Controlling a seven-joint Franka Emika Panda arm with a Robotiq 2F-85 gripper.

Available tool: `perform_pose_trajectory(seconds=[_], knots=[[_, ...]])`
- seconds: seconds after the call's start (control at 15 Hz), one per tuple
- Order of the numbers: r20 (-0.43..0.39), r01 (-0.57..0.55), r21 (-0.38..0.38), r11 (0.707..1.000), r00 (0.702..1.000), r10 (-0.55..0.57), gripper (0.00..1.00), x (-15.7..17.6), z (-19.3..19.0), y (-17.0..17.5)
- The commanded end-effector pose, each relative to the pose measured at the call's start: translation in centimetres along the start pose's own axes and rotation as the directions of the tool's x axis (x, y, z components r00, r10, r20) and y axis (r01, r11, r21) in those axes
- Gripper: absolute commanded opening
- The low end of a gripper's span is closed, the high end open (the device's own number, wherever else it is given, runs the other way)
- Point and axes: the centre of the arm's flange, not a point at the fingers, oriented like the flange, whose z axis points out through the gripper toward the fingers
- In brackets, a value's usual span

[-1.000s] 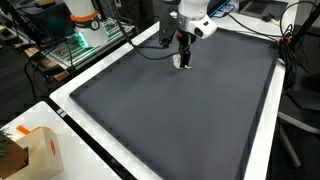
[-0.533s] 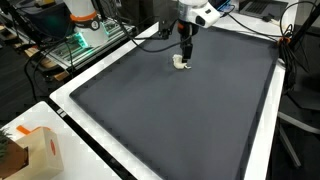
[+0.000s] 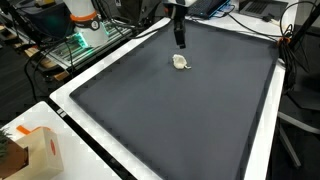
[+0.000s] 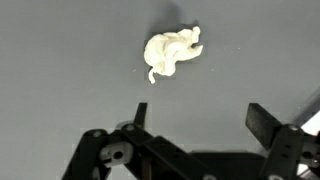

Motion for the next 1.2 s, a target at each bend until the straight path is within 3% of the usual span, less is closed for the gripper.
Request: perform_pose_trajectory(seconds=[0.0, 0.27, 0.6, 0.87, 1.13], knots=[[-0.149, -0.047, 0.058, 0.997, 0.987, 0.056, 1.0, -5.3, -1.9, -0.4], [-0.266, -0.138, 0.153, 0.979, 0.948, 0.175, 1.0, -9.0, -1.7, 0.7], [-0.332, -0.224, 0.259, 0.94, 0.893, 0.304, 1.0, -12.5, 0.1, 2.6], [-0.325, -0.282, 0.344, 0.896, 0.859, 0.395, 1.0, -14.0, 2.1, 3.8], [-0.263, -0.349, 0.418, 0.839, 0.838, 0.479, 1.0, -14.8, 4.4, 5.0]])
